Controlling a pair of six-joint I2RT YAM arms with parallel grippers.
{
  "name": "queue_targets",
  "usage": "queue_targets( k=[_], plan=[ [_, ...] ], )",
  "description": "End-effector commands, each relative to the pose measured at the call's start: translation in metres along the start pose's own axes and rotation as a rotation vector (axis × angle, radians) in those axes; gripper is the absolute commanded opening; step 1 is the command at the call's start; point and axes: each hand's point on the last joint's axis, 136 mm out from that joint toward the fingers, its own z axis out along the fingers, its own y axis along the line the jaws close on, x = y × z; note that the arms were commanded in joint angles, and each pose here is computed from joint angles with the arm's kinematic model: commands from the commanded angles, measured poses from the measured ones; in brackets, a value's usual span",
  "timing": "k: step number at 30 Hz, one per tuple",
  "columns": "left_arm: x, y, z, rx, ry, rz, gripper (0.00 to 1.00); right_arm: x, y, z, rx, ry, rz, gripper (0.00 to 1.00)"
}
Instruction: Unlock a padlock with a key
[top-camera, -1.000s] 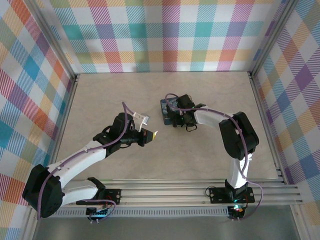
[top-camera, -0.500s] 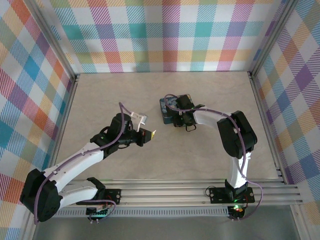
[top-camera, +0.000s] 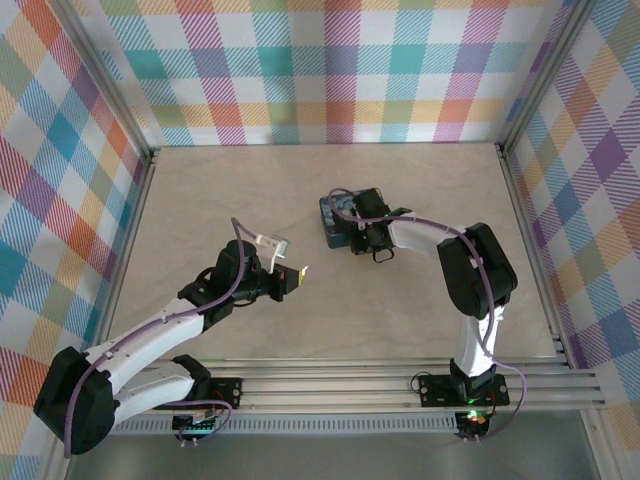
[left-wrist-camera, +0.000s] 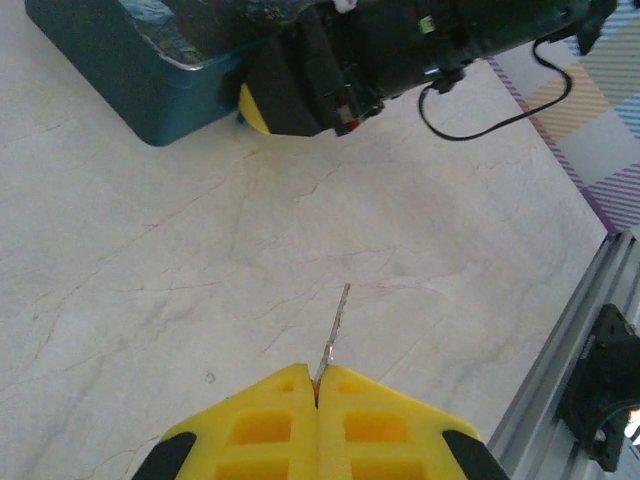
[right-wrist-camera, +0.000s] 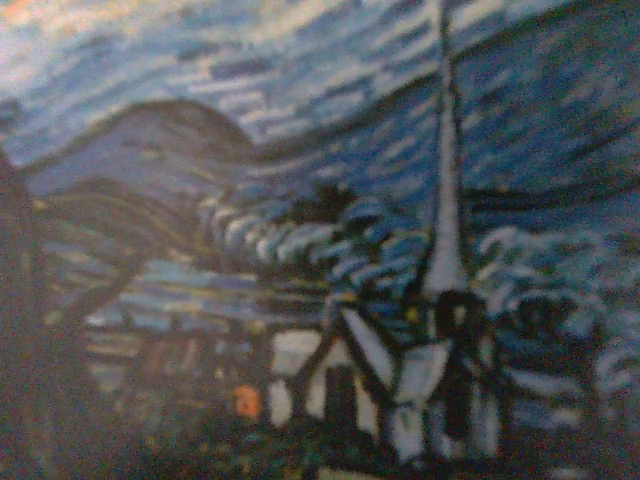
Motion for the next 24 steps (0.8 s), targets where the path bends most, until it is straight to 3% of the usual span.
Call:
queue_targets(
  k=[1, 11, 24],
  plan=[
    [-0.025, -0.017, -0.003, 0.064, -0.134, 0.064, 0.00, 0.014, 0.000, -0.022, -0.025, 0.061, 0.009, 0.06],
    [-0.006, -0.028, 0.012, 0.112, -0.072, 0.189, 0.00, 0.039, 0.017, -0.056, -0.163, 0.189, 0.160, 0.00],
    [-0.013, -0.048, 0.028, 0.193, -0.054, 0.252, 0.00, 0.013, 0.048, -0.097, -0.323, 0.217, 0.341, 0.00]
  ],
)
